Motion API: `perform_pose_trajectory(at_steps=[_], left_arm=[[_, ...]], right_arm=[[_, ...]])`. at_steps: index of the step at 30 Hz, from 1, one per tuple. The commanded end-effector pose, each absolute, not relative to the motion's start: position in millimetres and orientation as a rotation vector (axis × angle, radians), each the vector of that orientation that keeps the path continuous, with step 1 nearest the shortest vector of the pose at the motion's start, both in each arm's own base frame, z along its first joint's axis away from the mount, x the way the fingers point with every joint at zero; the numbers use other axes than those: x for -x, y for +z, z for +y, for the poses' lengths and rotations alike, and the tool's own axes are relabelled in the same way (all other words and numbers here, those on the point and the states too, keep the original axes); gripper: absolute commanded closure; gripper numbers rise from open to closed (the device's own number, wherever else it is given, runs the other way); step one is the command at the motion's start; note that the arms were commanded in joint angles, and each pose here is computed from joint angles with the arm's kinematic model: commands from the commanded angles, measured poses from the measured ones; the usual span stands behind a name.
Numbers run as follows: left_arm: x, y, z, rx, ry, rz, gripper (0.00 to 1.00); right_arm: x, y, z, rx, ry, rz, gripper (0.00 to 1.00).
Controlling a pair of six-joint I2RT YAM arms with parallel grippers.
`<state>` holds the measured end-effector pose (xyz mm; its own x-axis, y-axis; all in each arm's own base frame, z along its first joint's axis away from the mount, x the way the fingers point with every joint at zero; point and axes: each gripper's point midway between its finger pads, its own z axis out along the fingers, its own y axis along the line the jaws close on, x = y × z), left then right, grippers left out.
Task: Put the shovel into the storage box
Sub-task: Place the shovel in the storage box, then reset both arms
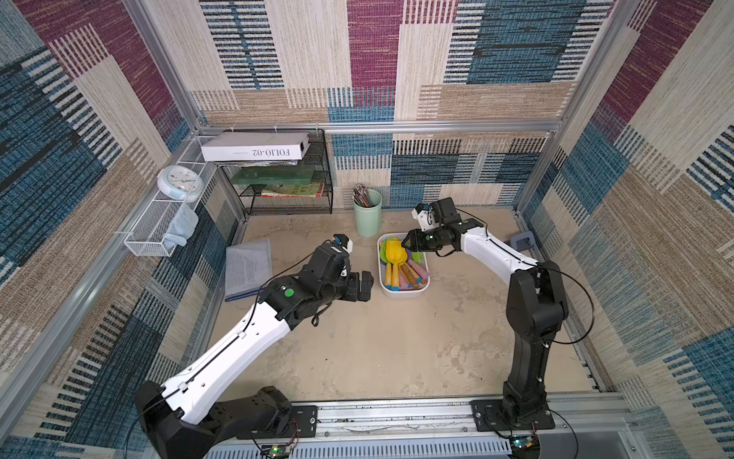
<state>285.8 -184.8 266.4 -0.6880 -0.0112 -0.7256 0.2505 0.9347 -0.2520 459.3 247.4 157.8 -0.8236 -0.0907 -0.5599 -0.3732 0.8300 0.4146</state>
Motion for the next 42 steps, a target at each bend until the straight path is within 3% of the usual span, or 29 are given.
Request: perform_pose_trajectory(at_steps=[1,5,7,8,10,16,25,35,42], left_arm=[[-304.3,287.9,-142.0,-0.064,-0.242,2.158,0.00],[-304.1,307.0,-110.1,-0.106,-0.051,2.020,0.02],[-302.5,305.8,-90.4,-0.068,0.055,1.960,0.11],[-301.2,307.2,-81.3,-0.044,0.094,1.914,0.11],[-296.9,308.6,-60.9,0.036,0.167,1.838,0.00],[-305.1,269.0,-30.0,-0.025,0.364,1.769,0.00],[-338.1,156.7,11.2,0.099,0.203,1.830,0.00],[-381.1,97.4,13.0,0.053,0.072,1.897,0.00],[-399.3,88.5,9.0,0.007,-0.081,2.007,0.00]], right_arm=[[-448.7,167.0,232.2,0.328,0.618,2.487,0.49],[-436.6,188.2,200.7,0.259,0.447,2.440,0.49],[-431.2,197.7,180.3,0.208,0.342,2.399,0.50],[-428.7,200.2,166.7,0.168,0.270,2.376,0.50],[-423.9,200.2,140.4,0.076,0.138,2.321,0.50],[-401.0,195.9,76.1,-0.052,-0.180,2.117,0.51],[-370.2,208.3,64.0,0.067,-0.192,1.846,0.52],[-349.6,195.5,42.6,0.017,-0.133,1.650,0.51],[-339.5,172.4,36.4,0.089,-0.122,1.596,0.51]])
